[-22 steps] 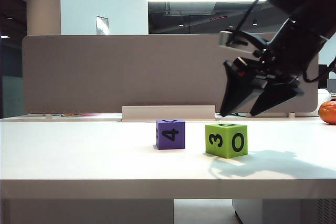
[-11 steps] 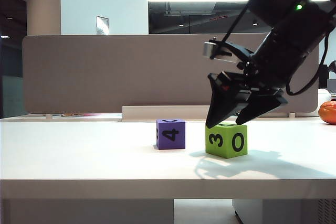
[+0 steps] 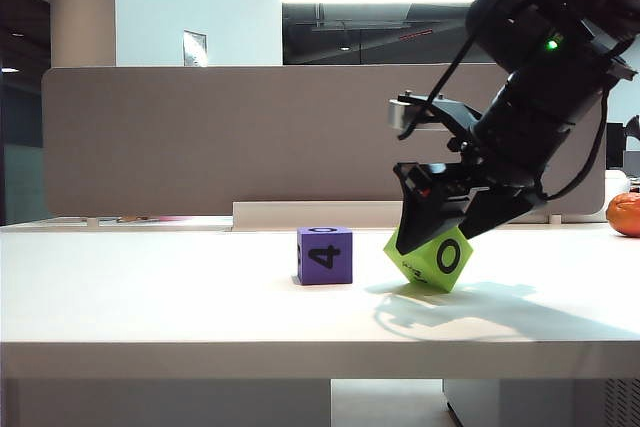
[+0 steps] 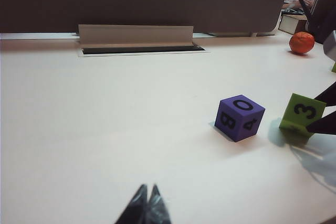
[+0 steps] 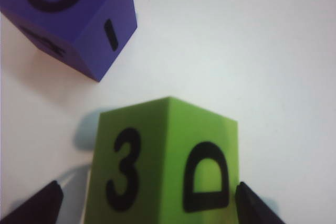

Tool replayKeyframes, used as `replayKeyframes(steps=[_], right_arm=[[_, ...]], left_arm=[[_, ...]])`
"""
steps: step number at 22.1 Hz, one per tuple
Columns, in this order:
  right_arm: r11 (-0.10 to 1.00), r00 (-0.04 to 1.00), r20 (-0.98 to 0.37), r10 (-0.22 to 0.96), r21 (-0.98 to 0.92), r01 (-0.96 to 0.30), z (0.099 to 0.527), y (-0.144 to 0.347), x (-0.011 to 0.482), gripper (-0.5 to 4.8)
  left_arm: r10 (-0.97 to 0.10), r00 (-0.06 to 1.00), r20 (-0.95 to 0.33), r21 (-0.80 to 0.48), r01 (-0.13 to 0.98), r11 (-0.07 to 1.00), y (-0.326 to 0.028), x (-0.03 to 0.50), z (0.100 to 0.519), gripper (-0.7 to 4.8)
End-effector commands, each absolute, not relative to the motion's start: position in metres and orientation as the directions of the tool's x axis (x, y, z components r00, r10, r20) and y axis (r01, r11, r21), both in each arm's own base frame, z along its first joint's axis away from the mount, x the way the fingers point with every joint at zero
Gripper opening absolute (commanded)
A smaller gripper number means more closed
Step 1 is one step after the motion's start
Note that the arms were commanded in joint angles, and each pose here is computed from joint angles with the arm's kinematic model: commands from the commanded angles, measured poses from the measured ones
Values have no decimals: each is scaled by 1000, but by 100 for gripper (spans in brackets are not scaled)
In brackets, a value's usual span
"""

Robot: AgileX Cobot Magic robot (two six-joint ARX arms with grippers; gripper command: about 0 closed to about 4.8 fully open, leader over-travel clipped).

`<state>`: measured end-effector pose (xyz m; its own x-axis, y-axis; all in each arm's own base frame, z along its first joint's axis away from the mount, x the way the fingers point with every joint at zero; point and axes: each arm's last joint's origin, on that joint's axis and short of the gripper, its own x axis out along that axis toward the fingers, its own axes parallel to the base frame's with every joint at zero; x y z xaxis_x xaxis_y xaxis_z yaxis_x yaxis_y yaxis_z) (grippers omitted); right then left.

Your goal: Stack one letter block on top of another letter block.

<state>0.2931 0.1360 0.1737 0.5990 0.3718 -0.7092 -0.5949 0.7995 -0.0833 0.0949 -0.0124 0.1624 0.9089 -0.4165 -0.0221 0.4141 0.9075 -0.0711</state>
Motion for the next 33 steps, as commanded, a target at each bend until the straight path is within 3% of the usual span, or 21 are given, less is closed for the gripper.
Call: replayKeyframes(steps=[1, 7, 16, 20, 24, 33], right_arm=[[806, 641, -669, 376, -105, -582, 179, 138, 296, 479], [817, 670, -649, 360, -127, -562, 177, 139, 300, 479], [808, 624, -691, 365, -98, -581, 159, 141, 304, 479], [809, 638, -675, 372, -102, -579, 160, 142, 305, 297], [809, 645, -666, 376, -104, -579, 161, 142, 305, 214], [790, 682, -580, 446, -103, -604, 195, 149, 307, 209]], left_arm=[[-423, 906, -7, -64, 421, 905, -13, 95, 165, -6], [-423, 906, -7, -64, 421, 905, -13, 95, 165, -6], [-423, 906, -7, -64, 421, 905, -13, 95, 165, -6], [-423, 906, -7, -65, 421, 905, -13, 95, 165, -6], [-423, 906, -8, -65, 421, 905, -13, 95, 165, -6], [-423, 906, -8, -65, 422, 904, -13, 95, 165, -6]])
